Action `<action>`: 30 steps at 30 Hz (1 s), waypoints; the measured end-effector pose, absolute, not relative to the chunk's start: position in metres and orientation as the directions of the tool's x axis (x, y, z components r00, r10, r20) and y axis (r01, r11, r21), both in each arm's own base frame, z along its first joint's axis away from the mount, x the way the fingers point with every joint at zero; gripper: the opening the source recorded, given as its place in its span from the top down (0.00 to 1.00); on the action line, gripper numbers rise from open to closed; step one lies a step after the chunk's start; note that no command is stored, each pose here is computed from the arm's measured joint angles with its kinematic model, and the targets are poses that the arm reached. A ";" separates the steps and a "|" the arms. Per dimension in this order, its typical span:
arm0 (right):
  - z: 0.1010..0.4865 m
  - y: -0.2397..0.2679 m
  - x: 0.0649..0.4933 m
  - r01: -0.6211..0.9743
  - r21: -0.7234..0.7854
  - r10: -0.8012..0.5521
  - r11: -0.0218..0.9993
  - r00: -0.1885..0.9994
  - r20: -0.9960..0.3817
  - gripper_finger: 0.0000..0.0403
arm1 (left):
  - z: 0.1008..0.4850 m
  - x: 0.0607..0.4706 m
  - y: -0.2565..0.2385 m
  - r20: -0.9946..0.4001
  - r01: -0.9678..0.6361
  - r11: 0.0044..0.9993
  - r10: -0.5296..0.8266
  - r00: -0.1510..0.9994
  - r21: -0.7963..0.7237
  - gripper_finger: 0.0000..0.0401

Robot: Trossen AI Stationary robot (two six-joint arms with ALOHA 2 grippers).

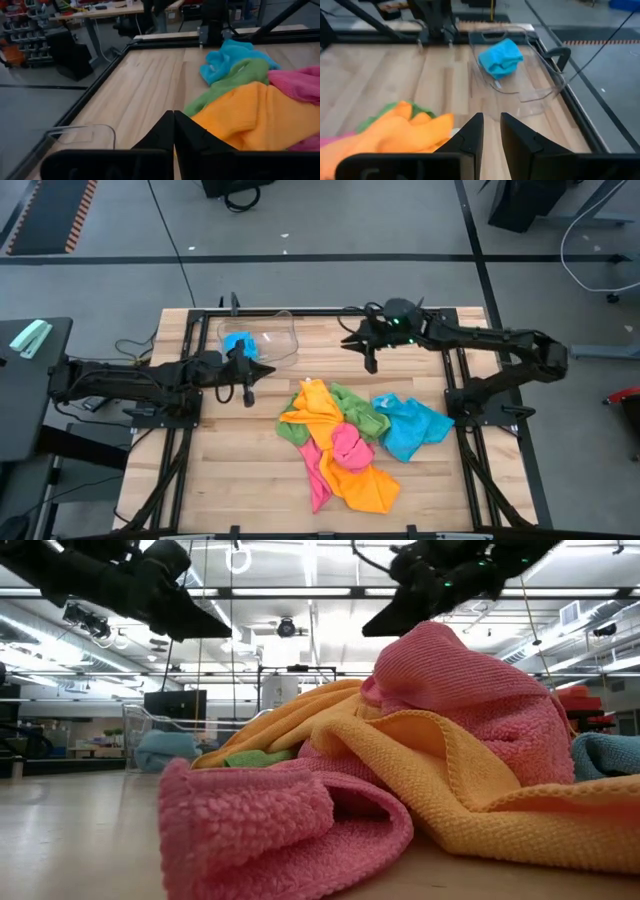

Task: Fold microfiber towels
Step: Fold the top orange microfiber towel

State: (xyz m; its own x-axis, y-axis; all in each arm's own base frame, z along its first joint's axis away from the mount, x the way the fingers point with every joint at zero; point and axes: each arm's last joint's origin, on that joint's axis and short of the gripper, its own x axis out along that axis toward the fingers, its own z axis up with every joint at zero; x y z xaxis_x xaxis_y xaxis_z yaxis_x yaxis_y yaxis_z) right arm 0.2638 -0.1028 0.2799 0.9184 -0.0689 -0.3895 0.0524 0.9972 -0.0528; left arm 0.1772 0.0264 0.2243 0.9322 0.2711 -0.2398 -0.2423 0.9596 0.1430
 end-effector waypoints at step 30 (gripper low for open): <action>0.255 -0.049 0.246 0.051 0.056 -0.038 0.997 0.975 -0.219 0.82 | 0.218 0.175 0.026 -0.274 -0.269 0.963 0.267 0.924 0.029 0.91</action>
